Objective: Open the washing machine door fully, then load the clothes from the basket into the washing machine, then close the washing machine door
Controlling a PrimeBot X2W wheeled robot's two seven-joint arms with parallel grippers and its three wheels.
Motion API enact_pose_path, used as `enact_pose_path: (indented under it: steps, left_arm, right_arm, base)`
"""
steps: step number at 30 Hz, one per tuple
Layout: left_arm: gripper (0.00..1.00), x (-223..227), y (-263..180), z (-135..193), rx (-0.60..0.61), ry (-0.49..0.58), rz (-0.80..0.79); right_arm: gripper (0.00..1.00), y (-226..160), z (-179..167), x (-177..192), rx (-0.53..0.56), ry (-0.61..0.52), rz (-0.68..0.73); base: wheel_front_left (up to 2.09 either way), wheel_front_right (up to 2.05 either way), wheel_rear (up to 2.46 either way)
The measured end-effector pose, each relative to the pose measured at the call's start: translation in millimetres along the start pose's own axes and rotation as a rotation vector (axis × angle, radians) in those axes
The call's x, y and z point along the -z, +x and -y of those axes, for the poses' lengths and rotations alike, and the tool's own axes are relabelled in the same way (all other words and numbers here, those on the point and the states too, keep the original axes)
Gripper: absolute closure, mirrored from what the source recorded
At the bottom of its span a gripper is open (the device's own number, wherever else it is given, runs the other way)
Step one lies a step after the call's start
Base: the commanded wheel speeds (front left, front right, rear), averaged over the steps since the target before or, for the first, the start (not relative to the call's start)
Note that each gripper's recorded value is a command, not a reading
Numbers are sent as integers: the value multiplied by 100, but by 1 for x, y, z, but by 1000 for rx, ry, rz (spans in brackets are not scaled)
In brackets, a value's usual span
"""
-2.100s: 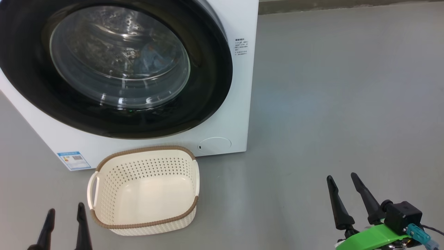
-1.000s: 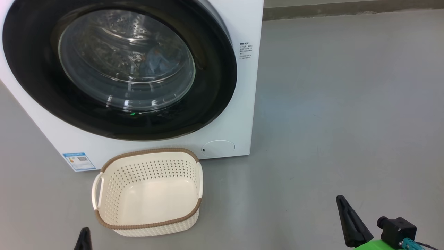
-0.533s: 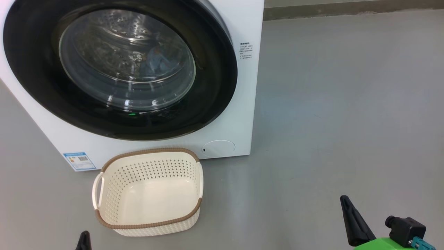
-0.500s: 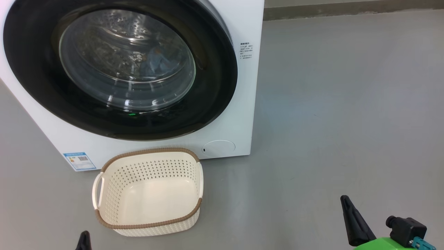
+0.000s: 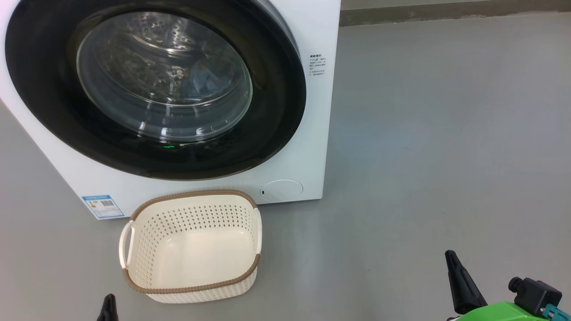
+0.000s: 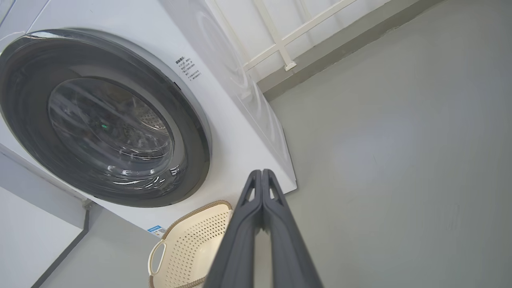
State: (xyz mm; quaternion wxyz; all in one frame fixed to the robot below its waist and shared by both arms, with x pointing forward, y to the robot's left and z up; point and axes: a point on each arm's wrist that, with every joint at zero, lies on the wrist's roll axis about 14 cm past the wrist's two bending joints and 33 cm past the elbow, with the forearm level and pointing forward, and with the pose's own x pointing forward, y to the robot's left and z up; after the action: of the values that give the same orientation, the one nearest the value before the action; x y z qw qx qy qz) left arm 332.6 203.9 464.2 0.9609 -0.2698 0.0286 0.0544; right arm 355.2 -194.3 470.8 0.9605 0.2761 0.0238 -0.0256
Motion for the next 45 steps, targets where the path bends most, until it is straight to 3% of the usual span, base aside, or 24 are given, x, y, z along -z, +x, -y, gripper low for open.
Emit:
enact_pose_path:
  steps: [45]
  left_arm:
    - [100, 1, 20, 7, -9, -511, -47]
  right_arm:
    - [100, 10, 7, -5, 46, 496, -18]
  base:
    - [0, 0, 0]
